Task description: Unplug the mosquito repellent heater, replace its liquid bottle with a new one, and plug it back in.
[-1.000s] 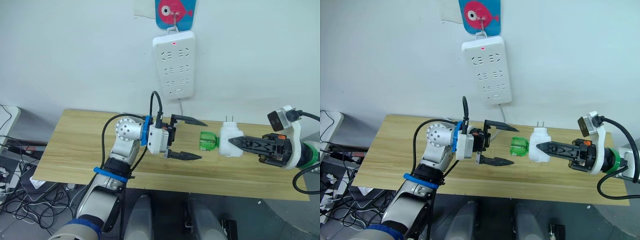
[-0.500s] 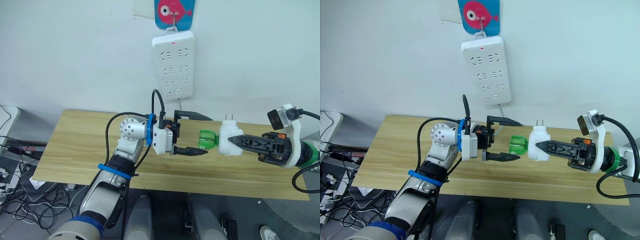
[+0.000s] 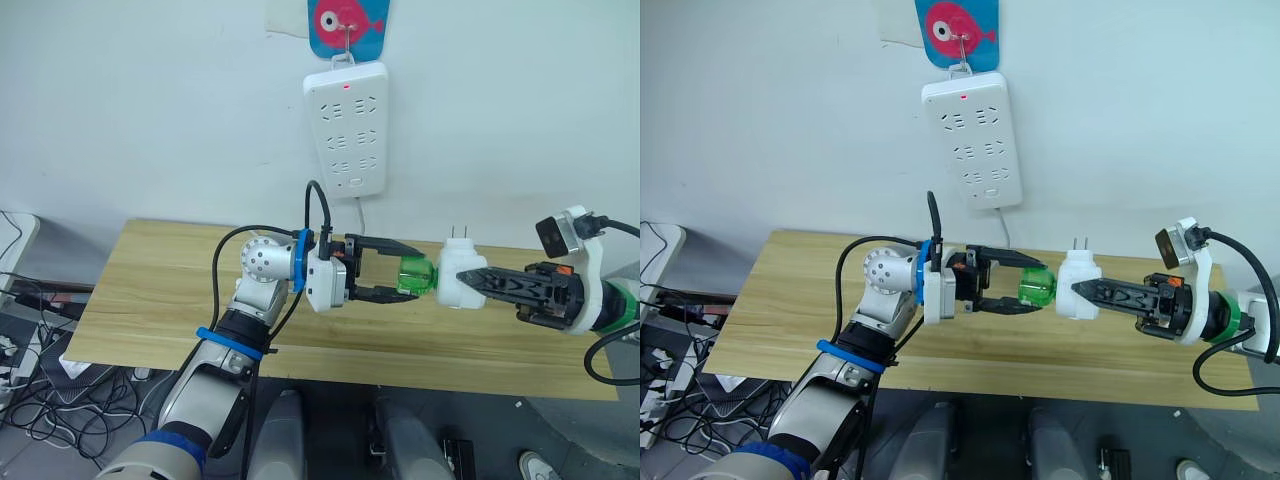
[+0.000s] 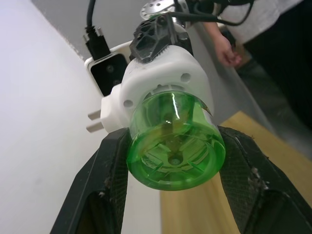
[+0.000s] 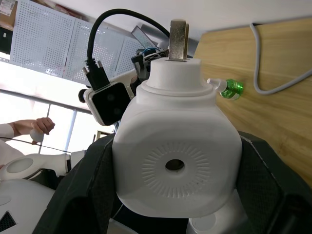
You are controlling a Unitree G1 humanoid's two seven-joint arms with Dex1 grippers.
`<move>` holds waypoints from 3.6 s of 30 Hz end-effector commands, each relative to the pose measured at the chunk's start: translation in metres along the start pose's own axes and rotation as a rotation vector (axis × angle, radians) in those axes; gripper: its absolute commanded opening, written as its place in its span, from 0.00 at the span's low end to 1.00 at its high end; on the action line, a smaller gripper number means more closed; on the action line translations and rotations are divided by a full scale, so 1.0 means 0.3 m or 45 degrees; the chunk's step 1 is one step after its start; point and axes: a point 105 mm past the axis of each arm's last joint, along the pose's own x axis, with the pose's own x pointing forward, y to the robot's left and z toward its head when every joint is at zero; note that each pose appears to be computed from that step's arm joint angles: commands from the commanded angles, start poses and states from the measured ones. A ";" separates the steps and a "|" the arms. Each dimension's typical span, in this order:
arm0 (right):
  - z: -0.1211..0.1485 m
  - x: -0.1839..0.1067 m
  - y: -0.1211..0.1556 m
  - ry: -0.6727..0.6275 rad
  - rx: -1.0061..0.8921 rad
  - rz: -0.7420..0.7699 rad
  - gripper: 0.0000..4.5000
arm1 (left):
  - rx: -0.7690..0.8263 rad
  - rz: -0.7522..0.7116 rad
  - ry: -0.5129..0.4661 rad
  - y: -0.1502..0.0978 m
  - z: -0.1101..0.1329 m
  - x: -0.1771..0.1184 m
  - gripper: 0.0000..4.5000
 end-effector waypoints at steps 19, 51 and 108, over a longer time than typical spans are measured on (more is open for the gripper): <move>-0.004 -0.003 0.058 0.114 -0.101 -0.023 0.66 | -2.236 -0.166 -0.087 0.036 0.089 -0.041 0.50; -0.005 -0.018 0.059 0.071 -0.122 -0.054 0.66 | -2.159 -0.034 -0.030 0.041 0.067 -0.052 0.50; 0.039 0.012 0.053 0.027 -0.070 0.067 0.66 | 0.195 -0.009 -0.014 0.047 0.021 -0.042 0.99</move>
